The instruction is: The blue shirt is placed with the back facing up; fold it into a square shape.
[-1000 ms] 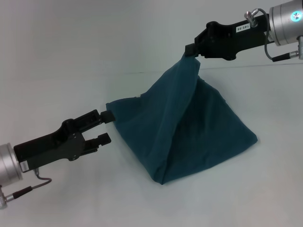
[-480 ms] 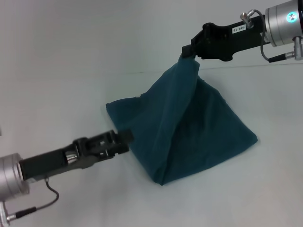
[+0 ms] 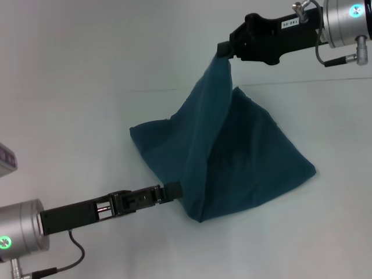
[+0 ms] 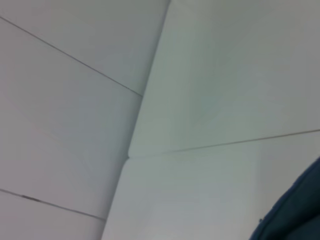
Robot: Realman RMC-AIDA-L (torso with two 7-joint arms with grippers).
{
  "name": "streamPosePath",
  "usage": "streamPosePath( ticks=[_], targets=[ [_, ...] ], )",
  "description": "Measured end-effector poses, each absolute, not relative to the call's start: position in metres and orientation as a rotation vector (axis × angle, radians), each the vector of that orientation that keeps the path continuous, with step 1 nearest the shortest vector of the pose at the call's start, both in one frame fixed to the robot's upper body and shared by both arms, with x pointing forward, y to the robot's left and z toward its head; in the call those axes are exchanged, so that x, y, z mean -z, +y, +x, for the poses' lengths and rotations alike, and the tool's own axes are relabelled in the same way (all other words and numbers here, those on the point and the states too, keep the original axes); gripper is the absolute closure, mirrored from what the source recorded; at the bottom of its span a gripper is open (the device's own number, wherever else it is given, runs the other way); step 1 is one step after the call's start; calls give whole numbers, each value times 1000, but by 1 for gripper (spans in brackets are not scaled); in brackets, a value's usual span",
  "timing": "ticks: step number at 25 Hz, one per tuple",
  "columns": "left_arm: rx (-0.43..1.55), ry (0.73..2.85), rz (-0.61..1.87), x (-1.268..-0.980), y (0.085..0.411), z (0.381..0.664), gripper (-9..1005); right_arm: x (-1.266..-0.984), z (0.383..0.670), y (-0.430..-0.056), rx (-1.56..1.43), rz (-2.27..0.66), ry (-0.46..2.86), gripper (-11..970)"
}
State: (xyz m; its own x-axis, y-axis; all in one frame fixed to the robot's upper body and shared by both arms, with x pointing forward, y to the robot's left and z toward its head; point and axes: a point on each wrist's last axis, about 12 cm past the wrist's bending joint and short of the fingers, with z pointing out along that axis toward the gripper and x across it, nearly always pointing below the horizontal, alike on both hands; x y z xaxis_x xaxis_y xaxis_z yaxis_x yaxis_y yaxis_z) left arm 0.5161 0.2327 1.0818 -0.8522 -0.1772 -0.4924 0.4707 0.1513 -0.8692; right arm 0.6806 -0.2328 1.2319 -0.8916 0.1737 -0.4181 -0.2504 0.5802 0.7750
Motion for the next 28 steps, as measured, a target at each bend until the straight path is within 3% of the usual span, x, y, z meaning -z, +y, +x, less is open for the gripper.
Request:
streamPosePath(
  ticks=[14, 28],
  targets=[
    [1732, 1970, 413, -1083, 220, 515, 91, -1227, 682, -229, -1264, -41, 2368, 919],
    [1512, 1955, 690, -1075, 188, 520, 91, -1225, 682, -231, -1262, -31, 2371, 919]
  ],
)
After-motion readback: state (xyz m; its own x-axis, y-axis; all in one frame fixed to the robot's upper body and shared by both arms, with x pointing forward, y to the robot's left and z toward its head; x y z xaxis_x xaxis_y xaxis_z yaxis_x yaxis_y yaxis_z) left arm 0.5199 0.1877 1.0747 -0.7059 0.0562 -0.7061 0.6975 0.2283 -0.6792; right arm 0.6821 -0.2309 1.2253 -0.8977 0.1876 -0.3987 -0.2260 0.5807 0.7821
